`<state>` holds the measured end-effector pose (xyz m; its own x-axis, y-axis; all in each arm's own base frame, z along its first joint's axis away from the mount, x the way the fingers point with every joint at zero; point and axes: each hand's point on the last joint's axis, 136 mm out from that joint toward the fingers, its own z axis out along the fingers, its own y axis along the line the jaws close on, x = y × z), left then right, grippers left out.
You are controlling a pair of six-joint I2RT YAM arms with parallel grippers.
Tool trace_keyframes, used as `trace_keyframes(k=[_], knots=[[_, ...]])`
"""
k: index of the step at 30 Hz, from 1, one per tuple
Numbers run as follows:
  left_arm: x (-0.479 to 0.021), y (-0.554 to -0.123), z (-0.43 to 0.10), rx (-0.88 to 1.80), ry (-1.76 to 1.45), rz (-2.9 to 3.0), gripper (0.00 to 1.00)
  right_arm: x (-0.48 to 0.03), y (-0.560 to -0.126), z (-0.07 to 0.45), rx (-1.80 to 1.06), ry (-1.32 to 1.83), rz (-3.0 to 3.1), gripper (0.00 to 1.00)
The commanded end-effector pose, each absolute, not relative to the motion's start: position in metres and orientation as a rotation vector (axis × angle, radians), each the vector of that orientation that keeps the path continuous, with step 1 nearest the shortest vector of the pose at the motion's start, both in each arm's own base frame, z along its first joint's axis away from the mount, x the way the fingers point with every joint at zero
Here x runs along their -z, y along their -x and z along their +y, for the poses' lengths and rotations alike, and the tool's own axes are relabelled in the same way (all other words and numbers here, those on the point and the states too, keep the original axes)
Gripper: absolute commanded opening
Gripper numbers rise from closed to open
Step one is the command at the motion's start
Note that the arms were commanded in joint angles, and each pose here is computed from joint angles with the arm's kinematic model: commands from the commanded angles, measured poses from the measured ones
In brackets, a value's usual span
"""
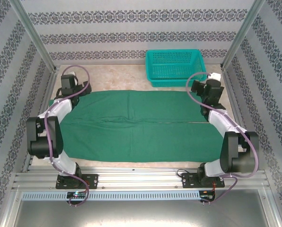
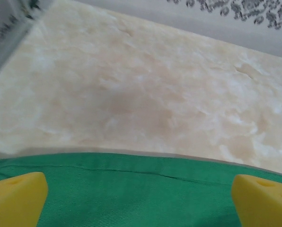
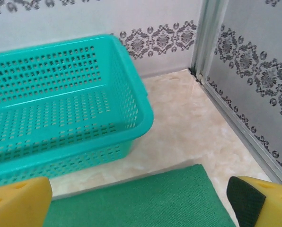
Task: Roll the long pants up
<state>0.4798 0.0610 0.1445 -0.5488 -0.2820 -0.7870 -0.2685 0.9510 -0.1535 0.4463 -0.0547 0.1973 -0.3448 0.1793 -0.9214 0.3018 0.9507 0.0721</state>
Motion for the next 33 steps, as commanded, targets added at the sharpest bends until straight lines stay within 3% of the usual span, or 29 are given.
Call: trace_keyframes(k=[1,6,15,25,33], knots=[[-0.135,-0.482,0.064,0.087,0.476,2.284,1.0,-0.17,-0.449,-0.062,0.161,-0.429,2.097,0.98],[-0.137,-0.469,0.124,-0.168,0.618,2.361,1.0,-0.158,-0.448,-0.106,0.244,-0.626,2.191,0.98],[-0.082,-0.402,0.235,-0.156,1.163,2.388,0.99,-0.148,-0.44,-0.148,0.111,-0.837,2.182,0.98],[-0.03,-0.432,0.244,0.08,1.219,2.422,0.96,-0.143,-0.434,-0.145,0.082,-0.864,2.187,0.98],[-0.023,-0.449,0.241,0.166,1.188,2.391,0.95,-0.138,-0.428,-0.143,0.108,-0.861,2.206,0.98]])
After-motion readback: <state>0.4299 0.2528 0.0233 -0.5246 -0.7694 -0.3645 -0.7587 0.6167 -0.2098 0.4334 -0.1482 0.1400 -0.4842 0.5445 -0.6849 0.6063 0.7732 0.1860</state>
